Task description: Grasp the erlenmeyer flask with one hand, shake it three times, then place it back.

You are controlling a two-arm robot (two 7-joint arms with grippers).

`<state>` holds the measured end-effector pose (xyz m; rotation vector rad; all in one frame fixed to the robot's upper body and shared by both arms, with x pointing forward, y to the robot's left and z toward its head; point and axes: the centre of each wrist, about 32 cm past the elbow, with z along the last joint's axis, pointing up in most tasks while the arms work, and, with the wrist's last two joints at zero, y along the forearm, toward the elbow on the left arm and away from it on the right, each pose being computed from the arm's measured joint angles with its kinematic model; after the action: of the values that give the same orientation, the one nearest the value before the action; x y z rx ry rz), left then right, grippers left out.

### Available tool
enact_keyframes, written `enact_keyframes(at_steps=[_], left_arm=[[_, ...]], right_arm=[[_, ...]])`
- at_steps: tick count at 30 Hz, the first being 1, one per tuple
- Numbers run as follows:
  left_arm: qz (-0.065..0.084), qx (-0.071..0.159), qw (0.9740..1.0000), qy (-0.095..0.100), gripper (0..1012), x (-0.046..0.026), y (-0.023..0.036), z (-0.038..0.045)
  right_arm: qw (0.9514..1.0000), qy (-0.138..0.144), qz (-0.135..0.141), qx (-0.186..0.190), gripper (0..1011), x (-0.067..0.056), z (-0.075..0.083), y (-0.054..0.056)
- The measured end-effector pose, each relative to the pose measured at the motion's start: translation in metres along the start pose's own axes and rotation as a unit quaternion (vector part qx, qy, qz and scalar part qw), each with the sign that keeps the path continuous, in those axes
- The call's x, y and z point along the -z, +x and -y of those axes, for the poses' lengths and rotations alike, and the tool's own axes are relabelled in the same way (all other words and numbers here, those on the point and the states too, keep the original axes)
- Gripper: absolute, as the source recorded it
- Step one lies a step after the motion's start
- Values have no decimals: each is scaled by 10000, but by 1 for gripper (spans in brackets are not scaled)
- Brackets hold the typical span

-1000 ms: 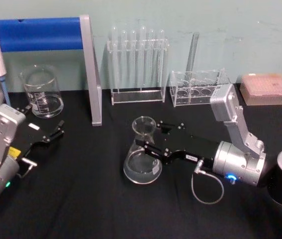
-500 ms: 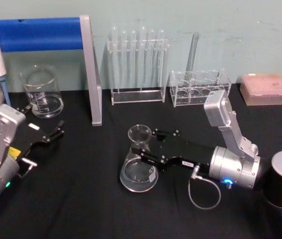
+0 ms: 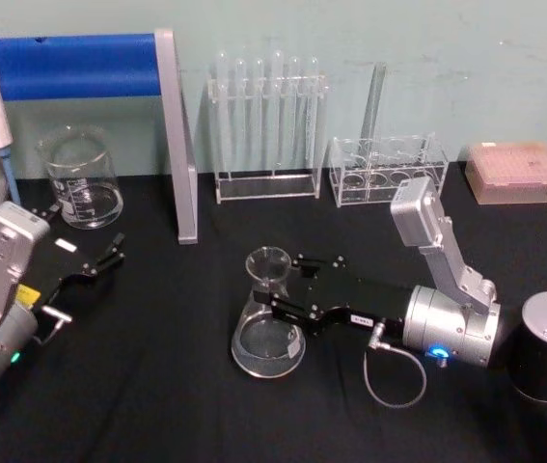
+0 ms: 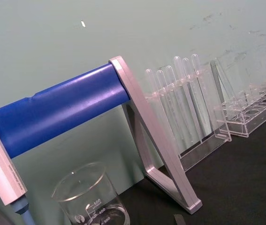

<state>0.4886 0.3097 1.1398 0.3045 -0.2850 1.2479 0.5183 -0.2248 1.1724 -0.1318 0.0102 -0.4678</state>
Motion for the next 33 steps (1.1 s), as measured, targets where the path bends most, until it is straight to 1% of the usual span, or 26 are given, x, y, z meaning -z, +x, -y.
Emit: enact_keyframes(at_steps=[33], left_arm=[[0, 0, 10000, 0, 1001, 0, 0, 0]], right_arm=[[9998, -119, -105, -81, 447, 30, -25, 20]])
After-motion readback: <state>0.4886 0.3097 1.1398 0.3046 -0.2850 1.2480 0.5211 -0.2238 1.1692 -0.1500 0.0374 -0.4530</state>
